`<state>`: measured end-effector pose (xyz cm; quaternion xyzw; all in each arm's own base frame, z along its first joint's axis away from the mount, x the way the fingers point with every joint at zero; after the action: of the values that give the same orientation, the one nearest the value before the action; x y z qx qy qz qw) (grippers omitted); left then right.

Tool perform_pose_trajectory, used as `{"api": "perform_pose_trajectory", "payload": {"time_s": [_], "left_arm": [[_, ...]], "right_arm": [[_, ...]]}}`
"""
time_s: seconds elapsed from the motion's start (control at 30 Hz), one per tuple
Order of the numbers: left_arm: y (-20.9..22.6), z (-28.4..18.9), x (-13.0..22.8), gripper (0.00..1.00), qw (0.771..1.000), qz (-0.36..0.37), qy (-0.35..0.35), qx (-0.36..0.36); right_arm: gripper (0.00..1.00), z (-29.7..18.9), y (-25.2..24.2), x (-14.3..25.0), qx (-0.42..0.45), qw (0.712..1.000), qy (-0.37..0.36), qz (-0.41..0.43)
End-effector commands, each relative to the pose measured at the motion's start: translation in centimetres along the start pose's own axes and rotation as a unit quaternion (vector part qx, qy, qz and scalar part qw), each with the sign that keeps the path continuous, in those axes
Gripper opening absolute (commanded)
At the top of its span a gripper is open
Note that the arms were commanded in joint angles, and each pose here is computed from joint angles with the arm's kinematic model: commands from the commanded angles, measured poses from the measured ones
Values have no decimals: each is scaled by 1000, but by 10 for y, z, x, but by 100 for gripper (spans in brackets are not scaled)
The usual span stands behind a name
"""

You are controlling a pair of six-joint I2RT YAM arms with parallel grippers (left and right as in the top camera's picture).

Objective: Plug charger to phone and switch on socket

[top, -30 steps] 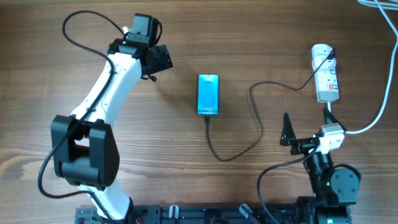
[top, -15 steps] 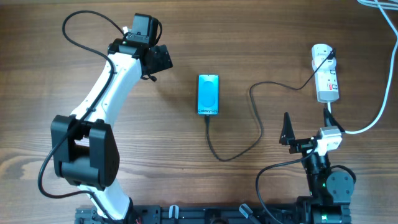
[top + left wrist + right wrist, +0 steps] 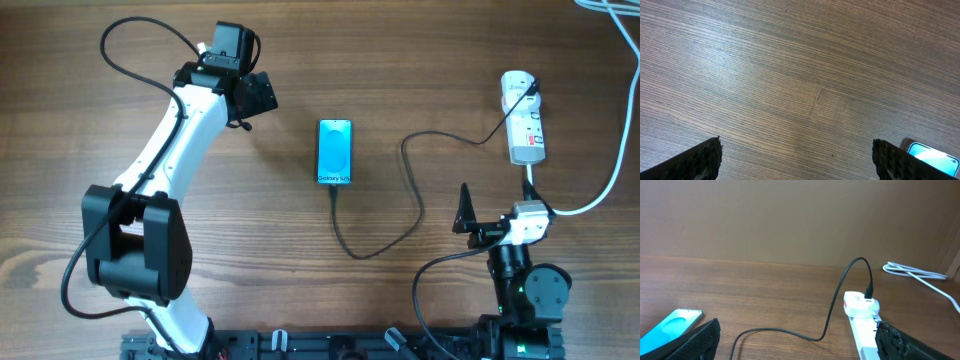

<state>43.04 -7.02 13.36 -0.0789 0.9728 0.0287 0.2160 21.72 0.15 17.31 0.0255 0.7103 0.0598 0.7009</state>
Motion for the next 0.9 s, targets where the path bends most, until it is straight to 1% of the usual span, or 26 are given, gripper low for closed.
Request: {"api": "perform_pose_trajectory", "payload": {"time_s": [0.0, 0.3, 0.43, 0.87], "left_arm": [[2, -1, 0, 100, 1000, -4, -2, -8], [2, -1, 0, 100, 1000, -4, -2, -7], [2, -1, 0, 100, 1000, -4, -2, -7], [2, -1, 0, 100, 1000, -4, -2, -7]], "right_arm": [[100, -1, 0, -2, 5, 1000, -7, -12], [100, 0, 13, -1, -24, 1000, -4, -10], [100, 0, 12, -1, -20, 1000, -4, 2], [100, 0, 12, -1, -20, 1000, -5, 1]]}}
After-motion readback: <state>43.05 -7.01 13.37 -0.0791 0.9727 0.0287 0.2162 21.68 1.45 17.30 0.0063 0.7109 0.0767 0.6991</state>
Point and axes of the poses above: each gripper's point midway between its finger pads, its own z axis out along the fingers, its own y axis along the line the jaws close on, x = y × z, the point moved 3 cm from there along -z, back along the fingers, and after that the axes turned 10 degrees about z, right-handed, at the moved point
